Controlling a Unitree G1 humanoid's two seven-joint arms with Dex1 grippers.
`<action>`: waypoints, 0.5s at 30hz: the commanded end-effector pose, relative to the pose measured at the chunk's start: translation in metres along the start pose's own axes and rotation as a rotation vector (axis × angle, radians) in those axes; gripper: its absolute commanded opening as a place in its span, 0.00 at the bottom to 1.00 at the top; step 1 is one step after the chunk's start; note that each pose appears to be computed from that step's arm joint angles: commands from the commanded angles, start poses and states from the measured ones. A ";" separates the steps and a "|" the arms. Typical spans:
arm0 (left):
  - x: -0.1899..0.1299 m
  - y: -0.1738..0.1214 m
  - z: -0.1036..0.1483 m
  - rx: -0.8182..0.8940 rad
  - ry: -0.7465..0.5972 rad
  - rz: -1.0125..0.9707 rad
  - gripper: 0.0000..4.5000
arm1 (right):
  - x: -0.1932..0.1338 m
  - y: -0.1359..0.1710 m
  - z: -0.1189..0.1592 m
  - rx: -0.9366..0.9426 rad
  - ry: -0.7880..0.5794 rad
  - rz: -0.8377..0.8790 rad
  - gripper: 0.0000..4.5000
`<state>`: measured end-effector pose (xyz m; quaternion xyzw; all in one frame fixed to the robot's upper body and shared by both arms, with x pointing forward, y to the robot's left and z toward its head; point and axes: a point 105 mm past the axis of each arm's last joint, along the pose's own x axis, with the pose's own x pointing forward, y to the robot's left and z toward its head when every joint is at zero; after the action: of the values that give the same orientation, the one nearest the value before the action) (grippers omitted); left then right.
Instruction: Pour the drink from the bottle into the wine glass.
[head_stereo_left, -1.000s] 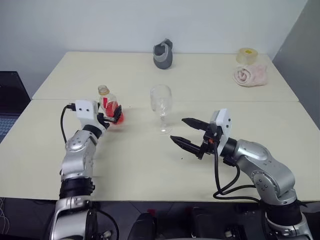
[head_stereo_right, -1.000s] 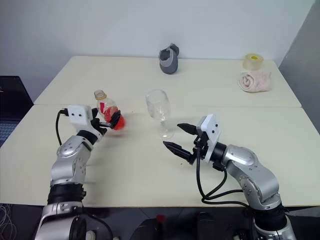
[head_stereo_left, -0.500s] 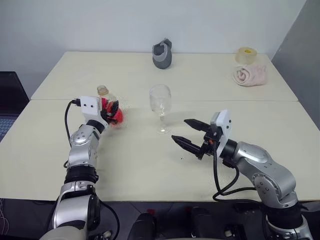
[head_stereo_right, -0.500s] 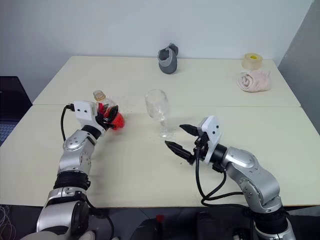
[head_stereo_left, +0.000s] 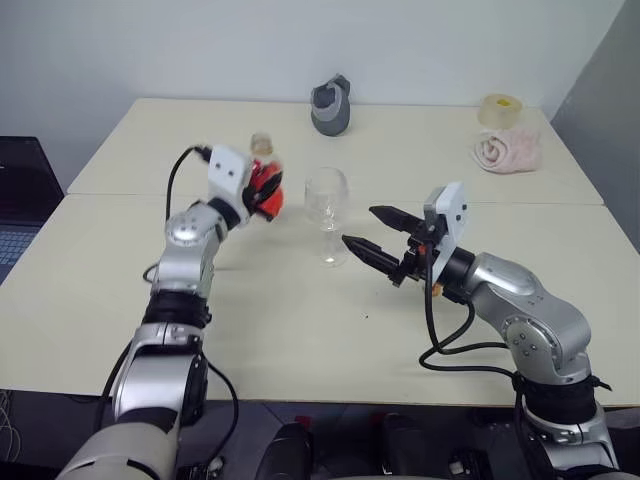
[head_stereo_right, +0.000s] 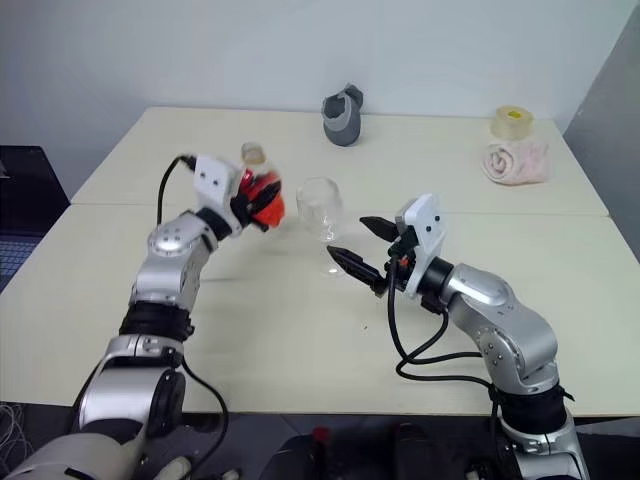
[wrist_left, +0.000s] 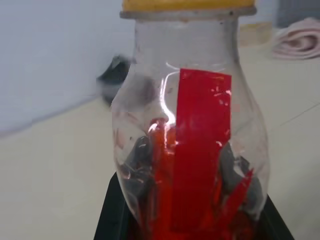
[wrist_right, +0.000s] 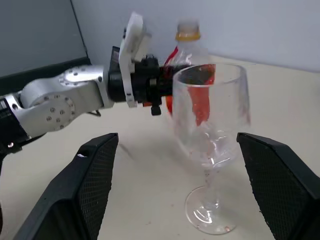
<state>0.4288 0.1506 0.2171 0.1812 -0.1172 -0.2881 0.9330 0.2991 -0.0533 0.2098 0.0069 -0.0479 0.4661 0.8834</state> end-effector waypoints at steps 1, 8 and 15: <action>0.007 -0.010 0.027 0.171 -0.065 -0.131 0.21 | 0.004 0.000 0.016 -0.035 -0.047 0.013 0.90; 0.006 -0.007 0.026 0.341 -0.057 -0.210 0.21 | 0.010 0.007 0.017 -0.035 -0.061 0.028 0.90; 0.001 0.012 0.031 0.412 -0.045 -0.190 0.21 | 0.010 0.003 0.018 -0.038 -0.072 0.005 0.90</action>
<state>0.4278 0.1499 0.2287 0.3540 -0.1426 -0.3584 0.8520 0.3036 -0.0437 0.2159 0.0118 -0.0587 0.4661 0.8827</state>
